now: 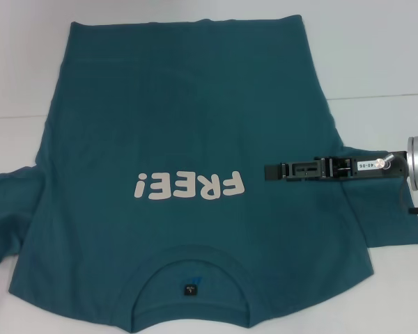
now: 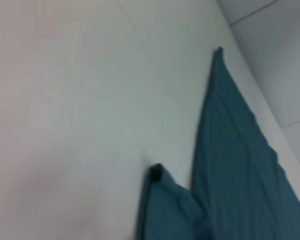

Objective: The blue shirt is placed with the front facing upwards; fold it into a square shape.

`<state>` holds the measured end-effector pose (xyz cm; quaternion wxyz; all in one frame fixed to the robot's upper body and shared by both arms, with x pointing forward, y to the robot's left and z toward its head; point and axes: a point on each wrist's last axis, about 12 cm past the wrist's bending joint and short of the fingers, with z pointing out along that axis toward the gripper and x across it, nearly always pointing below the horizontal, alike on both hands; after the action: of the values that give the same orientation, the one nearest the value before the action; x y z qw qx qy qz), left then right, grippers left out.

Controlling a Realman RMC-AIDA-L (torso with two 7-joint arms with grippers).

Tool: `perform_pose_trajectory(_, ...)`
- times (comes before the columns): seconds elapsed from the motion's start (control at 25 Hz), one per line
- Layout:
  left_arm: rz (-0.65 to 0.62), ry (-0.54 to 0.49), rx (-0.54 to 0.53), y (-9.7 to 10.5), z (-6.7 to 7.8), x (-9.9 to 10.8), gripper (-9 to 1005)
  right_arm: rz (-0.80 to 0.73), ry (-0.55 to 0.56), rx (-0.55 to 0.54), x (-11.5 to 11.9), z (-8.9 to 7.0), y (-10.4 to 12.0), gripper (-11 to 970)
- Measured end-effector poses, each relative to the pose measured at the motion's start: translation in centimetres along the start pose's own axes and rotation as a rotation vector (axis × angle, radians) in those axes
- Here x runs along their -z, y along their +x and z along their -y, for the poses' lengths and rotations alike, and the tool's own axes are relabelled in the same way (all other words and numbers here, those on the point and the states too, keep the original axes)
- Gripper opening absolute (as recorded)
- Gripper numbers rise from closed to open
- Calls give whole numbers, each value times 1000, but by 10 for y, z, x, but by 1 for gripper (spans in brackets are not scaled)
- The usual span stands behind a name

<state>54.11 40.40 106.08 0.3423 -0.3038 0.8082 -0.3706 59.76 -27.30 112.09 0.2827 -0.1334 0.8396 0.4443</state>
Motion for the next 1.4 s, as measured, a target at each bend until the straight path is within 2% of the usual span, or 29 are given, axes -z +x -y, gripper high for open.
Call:
perform_pose_trajectory(0.36, 13, -53, 8, 4, -7, -8, 750, 11, 13, -9, 0, 3, 1, 923)
perform_pose_trajectory(0.84, -11, -73, -82, 6, -2, -18, 749, 8, 15, -12, 0, 3, 2, 922)
perform_pose_trajectory(1.4, -48, -58, -88, 10, 5, -28, 731, 12, 18, -20, 2, 5, 4, 922)
